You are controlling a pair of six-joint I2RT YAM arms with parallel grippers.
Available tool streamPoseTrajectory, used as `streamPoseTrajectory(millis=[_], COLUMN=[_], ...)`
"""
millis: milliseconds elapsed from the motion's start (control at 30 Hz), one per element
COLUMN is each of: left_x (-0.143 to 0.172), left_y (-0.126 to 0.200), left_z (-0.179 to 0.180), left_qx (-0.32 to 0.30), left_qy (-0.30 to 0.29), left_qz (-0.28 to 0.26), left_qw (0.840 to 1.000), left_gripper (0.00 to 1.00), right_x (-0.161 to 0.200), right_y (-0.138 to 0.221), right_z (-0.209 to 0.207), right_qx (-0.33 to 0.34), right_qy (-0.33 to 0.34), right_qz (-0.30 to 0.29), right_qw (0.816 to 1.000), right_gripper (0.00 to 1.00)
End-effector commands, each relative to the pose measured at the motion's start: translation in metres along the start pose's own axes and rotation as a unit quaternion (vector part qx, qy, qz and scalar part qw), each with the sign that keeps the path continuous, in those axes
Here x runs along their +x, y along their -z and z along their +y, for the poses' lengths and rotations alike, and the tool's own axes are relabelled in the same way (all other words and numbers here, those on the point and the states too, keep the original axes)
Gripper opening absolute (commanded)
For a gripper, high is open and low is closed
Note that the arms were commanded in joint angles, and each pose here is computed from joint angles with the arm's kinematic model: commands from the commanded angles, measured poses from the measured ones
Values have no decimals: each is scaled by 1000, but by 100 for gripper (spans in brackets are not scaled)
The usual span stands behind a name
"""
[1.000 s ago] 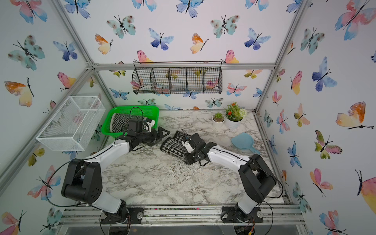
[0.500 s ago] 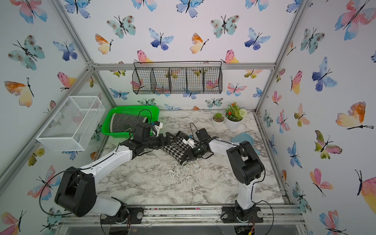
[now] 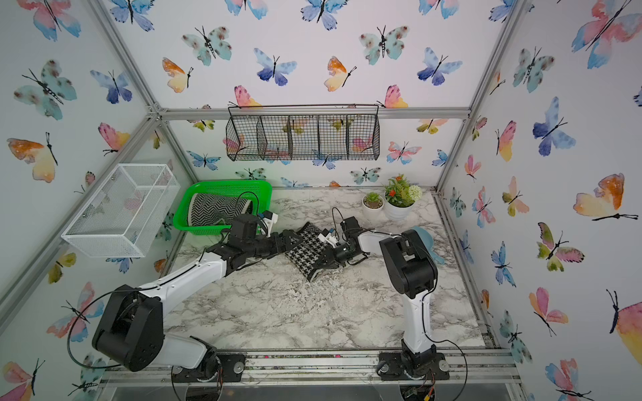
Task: Roll up the scarf and place it into the basket
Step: Roll the scarf at the center of the board.
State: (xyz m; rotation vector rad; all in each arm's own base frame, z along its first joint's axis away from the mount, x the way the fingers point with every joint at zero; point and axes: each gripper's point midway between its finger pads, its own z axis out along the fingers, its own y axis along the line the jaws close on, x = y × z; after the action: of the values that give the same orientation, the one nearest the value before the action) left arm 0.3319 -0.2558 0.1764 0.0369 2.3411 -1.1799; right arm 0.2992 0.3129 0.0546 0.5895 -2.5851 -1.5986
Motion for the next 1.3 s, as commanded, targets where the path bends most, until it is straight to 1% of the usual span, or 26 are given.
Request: streamPoseTrajectory(millis=[0, 100, 167, 333, 400, 467, 567, 667, 767, 800, 833, 867, 900, 967, 1000, 1033, 1100, 1200, 1267], left_x=[-1, 1, 0, -2, -4, -7, -11, -13, -11, -9, -8, -6, -5, -3, -2, -3, -3, -5, -6], left_y=[-7, -14, -19, -44, -54, -62, -73, -81, -86, -88, -89, -90, -92, -94, -94, -95, -95, -96, -97], left_z=[-14, -13, -10, 15, 25, 33, 43, 51, 56, 58, 58, 60, 61, 64, 63, 63, 66, 66, 66], left_qx=[26, 29, 29, 1, -8, -10, -16, -22, -20, -21, -21, -21, -22, -25, -23, -23, -26, -22, -19], left_qy=[-11, -8, -5, 8, 15, 22, 30, 33, 42, 45, 47, 49, 51, 56, 57, 57, 60, 65, 68], left_qz=[-1, 1, 1, 5, 8, 7, 8, 11, 21, 23, 27, 31, 34, 42, 44, 44, 46, 50, 55], left_qw=[1000, 1000, 1000, 1000, 1000, 1000, 999, 999, 999, 998, 998, 998, 998, 997, 997, 997, 997, 996, 996], left_gripper=[99, 99, 99, 99, 99, 99, 99, 99, 99, 99, 99, 99, 99, 99, 99, 99, 99, 99, 99], right_x=[-1, -1, -3, -6, -7, -7, -9, -14, -19, -19, -20, -19, -18, -15, -13, -11, -8, -6, -4], right_y=[0, -1, 1, 3, 4, 6, 13, 30, 56, 64, 72, 76, 77, 73, 66, 59, 43, 27, 17], right_z=[-19, -25, -31, -42, -43, -46, -40, -27, -9, -3, 5, 12, 18, 29, 33, 36, 43, 50, 53], right_qx=[19, 29, 49, 78, 86, 99, 110, 144, 188, 205, 223, 238, 257, 296, 326, 357, 430, 501, 521], right_qy=[-18, -27, -32, -45, -47, -51, -35, -1, 35, 47, 62, 78, 95, 131, 152, 171, 213, 248, 266], right_qz=[-7, -10, -15, -24, -28, -32, -47, -78, -121, -136, -150, -159, -163, -161, -154, -147, -134, -128, -125], right_qw=[1000, 999, 998, 996, 995, 993, 992, 987, 974, 968, 961, 955, 948, 932, 920, 906, 867, 819, 801], right_gripper=[2, 2, 3, 12, 14, 20, 28, 40, 48, 51, 63, 82, 98, 98, 98, 98, 98, 98, 98])
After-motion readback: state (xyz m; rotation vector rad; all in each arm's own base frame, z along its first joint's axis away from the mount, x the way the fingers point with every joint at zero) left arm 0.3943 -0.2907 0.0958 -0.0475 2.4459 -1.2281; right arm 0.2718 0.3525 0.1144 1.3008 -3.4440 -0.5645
